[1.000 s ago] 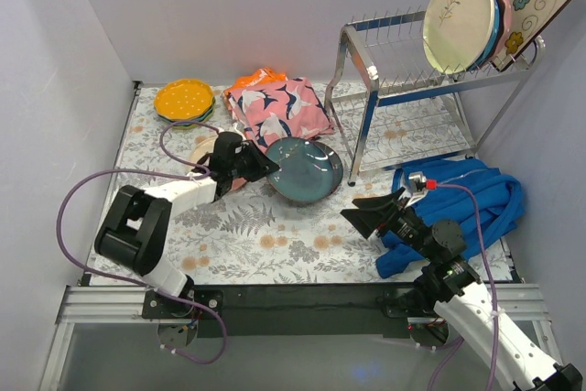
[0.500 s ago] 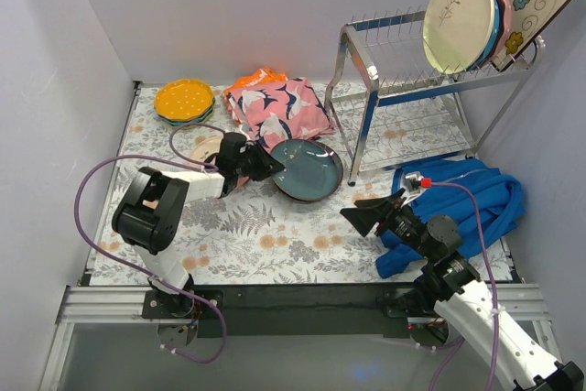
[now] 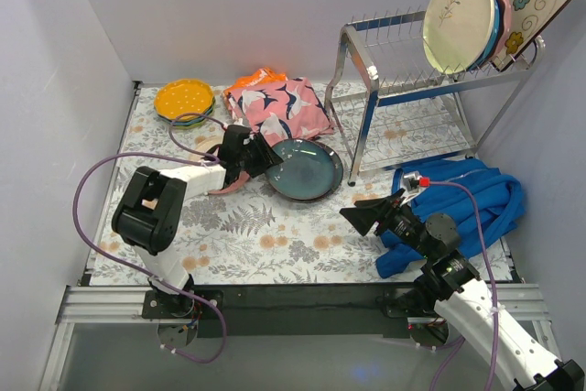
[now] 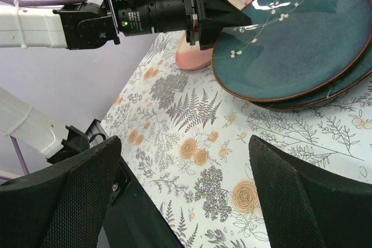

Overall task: Unload the plates from the dish rack
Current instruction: Place the plate at the center of the board.

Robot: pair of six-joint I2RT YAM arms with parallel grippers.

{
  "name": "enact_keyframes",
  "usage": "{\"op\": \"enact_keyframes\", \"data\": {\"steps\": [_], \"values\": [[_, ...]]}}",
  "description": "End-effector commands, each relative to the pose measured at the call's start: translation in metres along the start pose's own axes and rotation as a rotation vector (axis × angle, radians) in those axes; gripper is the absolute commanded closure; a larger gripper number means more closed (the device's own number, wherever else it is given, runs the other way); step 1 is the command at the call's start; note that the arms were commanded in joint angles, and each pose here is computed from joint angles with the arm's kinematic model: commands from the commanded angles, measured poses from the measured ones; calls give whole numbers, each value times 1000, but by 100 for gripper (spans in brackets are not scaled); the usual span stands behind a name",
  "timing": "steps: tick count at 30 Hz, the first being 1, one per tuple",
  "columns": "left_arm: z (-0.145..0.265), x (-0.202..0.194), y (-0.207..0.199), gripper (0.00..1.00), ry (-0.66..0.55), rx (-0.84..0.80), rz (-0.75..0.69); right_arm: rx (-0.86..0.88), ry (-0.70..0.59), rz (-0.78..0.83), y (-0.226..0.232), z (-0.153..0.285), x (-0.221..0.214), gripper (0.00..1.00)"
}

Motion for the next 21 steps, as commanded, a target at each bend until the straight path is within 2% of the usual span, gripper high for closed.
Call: {"op": "enact_keyframes", "data": {"steps": [1,6,21], "values": [[18,28,-16,54,-111,53,-64,50,-54,39,16,-1,16,6],[24,35,-11,54,-165,132,-93,48,-48,36,15,-2,15,6],[21,24,0,62,-114,183,-104,55,-33,24,13,-4,12,7]]}}
Point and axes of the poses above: each gripper's point midway between its finger pads, its own z axis back along the fingers, its own y axis along the line the jaws close on, x = y × z, the point moved 9 cm from there along z, back along the fingers, and after that the axes turned 5 degrees about -z, right-handed, at the moved point
